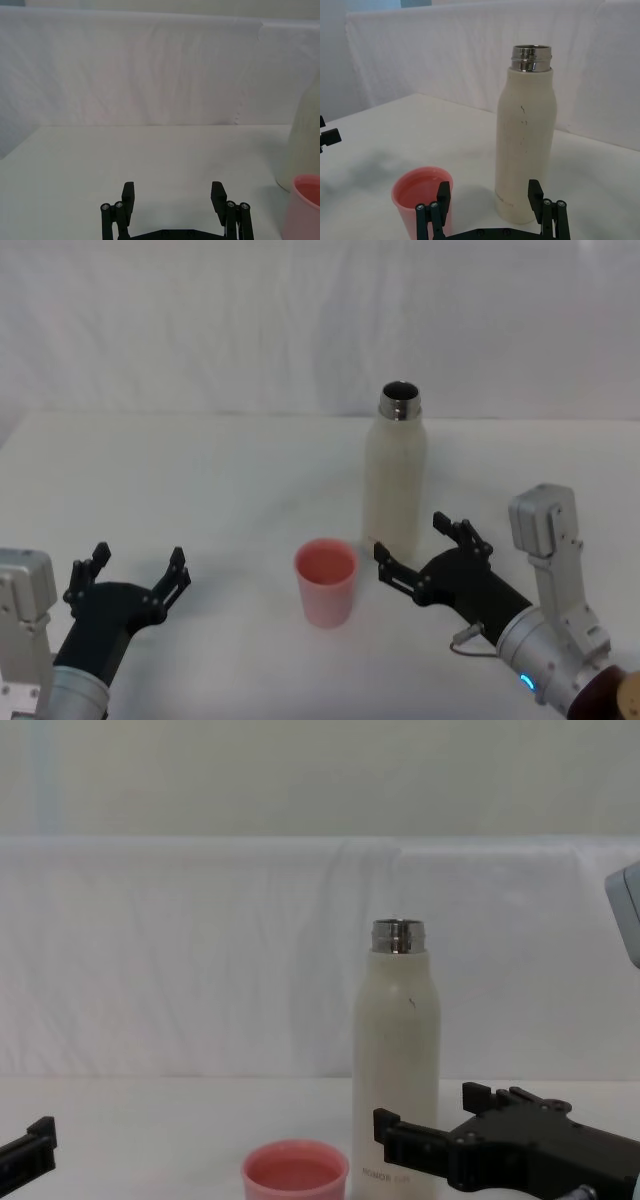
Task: Grasp the thermos with one hand and pour water into the cup lid.
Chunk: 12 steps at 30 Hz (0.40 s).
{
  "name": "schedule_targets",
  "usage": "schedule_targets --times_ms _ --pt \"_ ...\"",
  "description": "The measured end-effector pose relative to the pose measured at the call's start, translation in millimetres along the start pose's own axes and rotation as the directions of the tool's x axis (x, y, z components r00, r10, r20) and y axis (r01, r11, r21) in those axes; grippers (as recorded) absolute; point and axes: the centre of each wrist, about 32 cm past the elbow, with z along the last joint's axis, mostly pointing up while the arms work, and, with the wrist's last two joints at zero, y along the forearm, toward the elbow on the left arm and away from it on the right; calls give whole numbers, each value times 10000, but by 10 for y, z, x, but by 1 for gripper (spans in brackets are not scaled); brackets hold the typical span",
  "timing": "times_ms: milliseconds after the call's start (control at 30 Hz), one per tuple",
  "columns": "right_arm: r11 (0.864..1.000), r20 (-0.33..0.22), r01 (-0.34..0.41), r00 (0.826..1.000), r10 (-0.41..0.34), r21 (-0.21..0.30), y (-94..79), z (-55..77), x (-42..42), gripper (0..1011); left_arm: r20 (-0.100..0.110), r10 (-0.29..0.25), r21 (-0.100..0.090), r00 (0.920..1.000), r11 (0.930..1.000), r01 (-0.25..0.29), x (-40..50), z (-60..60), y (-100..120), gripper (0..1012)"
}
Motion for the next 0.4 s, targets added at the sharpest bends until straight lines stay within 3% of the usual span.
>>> schedule_targets --times_ms 400 --pt "10000 4 -3 10000 3 3 15 17 17 1001 0 1 0 10000 10000 -1 0 0 0 1001"
